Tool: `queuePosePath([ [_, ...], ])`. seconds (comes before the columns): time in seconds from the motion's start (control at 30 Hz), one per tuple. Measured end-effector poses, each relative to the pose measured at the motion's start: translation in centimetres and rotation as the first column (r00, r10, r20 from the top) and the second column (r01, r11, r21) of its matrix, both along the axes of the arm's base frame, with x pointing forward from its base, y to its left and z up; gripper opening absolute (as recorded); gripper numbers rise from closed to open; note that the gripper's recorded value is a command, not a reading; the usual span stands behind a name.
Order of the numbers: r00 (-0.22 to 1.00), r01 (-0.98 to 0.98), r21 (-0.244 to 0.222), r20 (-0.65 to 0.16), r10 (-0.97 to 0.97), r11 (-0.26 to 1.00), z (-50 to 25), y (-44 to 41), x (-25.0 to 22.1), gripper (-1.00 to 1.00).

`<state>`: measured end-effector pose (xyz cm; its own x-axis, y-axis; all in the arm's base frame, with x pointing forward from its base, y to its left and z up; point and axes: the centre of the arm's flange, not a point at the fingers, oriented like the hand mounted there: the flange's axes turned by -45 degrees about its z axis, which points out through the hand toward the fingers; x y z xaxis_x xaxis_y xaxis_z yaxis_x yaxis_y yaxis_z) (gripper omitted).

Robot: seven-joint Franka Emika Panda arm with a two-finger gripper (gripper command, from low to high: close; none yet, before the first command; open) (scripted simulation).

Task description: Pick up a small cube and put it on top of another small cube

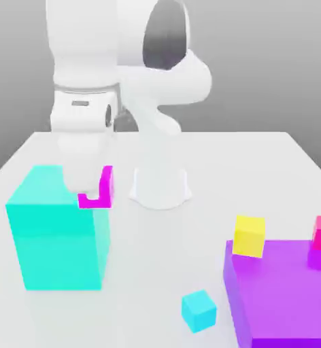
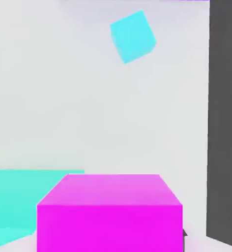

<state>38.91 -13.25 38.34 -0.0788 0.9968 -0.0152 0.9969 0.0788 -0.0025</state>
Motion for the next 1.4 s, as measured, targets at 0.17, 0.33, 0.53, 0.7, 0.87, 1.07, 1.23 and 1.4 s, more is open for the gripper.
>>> queuePosePath([
  [0.17, 0.993, -0.116, 0.003, -0.004, 0.116, 0.993, 1.2, -5.1, -4.5, -1.00],
  [0.33, 0.973, -0.232, 0.008, -0.005, 0.232, 0.973, 1.9, -9.1, -9.6, -1.00],
  [0.53, 0.941, -0.337, 0.013, -0.004, 0.338, 0.941, 0.3, -12.0, -14.3, -1.00],
  [0.7, 0.939, -0.343, 0.013, -0.003, 0.343, 0.939, -4.1, -12.1, -14.6, 1.00],
  [0.87, 0.939, -0.343, 0.014, -0.001, 0.343, 0.939, -4.4, -12.0, -14.7, 1.00],
  [1.07, 0.946, -0.326, 0.016, 0.000, 0.326, 0.945, 1.5, -12.3, -14.8, 1.00],
  [1.23, 0.986, -0.166, -0.007, -0.015, 0.165, 0.986, 2.1, -12.1, -11.9, 1.00],
  [1.4, 0.997, -0.070, -0.045, -0.018, 0.070, 0.997, 0.2, -8.9, -5.6, 1.00],
])
